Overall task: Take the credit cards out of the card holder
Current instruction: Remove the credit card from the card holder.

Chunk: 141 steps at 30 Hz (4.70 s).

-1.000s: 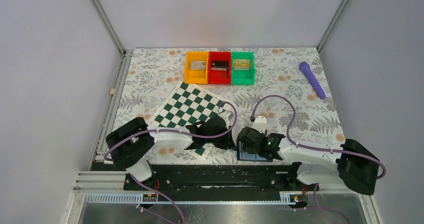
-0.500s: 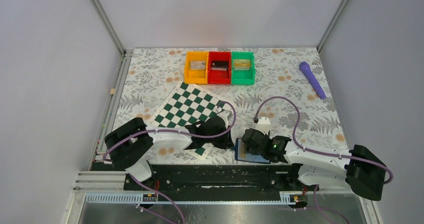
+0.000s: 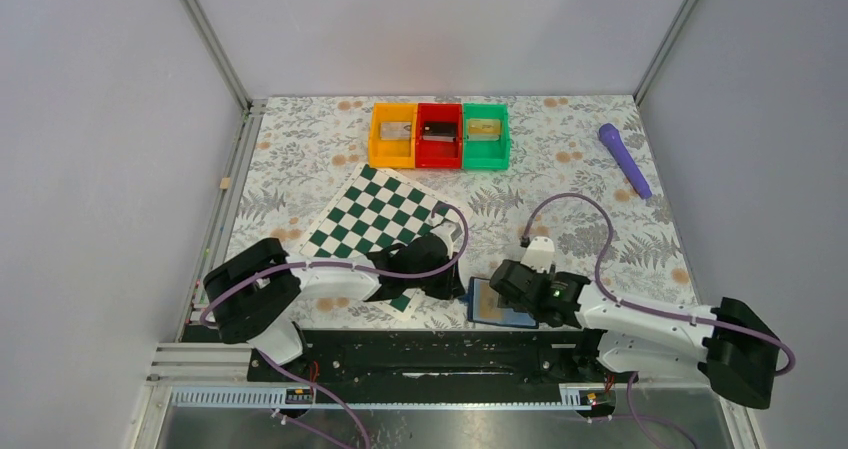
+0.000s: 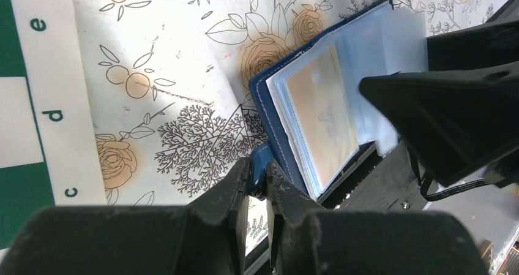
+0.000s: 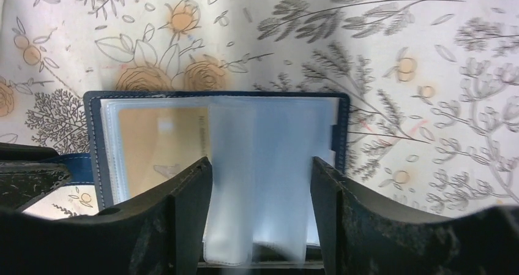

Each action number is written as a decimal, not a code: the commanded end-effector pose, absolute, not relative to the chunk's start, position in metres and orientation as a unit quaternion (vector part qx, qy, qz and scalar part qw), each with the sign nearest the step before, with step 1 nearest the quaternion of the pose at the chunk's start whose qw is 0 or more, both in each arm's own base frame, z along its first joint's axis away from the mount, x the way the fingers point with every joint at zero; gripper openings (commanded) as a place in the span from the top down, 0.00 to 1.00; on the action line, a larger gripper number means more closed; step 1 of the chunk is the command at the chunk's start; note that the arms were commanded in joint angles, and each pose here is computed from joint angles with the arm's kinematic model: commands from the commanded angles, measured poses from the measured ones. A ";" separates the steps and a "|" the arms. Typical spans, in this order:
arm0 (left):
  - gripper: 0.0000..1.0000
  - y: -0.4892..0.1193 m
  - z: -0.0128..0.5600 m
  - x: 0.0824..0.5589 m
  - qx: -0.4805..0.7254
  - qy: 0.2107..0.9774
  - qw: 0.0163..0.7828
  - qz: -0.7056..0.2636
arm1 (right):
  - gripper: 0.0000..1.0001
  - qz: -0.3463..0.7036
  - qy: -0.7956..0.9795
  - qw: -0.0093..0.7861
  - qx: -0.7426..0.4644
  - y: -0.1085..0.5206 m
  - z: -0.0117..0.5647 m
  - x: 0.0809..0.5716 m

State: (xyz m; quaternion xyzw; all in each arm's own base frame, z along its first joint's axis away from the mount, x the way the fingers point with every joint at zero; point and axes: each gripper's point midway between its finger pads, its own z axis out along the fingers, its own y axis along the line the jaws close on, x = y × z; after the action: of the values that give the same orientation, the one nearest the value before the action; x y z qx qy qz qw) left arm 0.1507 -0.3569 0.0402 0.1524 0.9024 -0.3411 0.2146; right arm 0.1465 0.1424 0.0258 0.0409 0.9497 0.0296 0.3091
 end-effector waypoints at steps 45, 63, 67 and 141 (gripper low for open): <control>1.00 -0.365 0.062 0.148 0.124 0.882 0.225 -0.395 | 0.33 0.142 0.959 0.244 0.021 0.202 0.026 0.142; 1.00 -0.361 0.063 0.149 0.118 0.882 0.231 -0.393 | 0.50 0.114 0.953 0.279 0.031 0.174 0.035 0.144; 1.00 -0.363 0.066 0.149 0.116 0.880 0.230 -0.400 | 0.42 0.169 0.945 0.277 0.028 0.192 0.046 0.142; 1.00 -0.366 0.075 0.142 0.110 0.871 0.218 -0.426 | 0.32 0.129 0.956 0.263 -0.007 0.202 0.037 0.133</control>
State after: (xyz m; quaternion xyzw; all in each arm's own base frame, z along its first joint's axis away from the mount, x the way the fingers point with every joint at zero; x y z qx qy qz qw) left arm 0.1422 -0.3544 0.0503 0.1127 0.8933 -0.3818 0.2089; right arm 0.1343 0.1881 0.0378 0.0011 0.9559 0.1116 0.2716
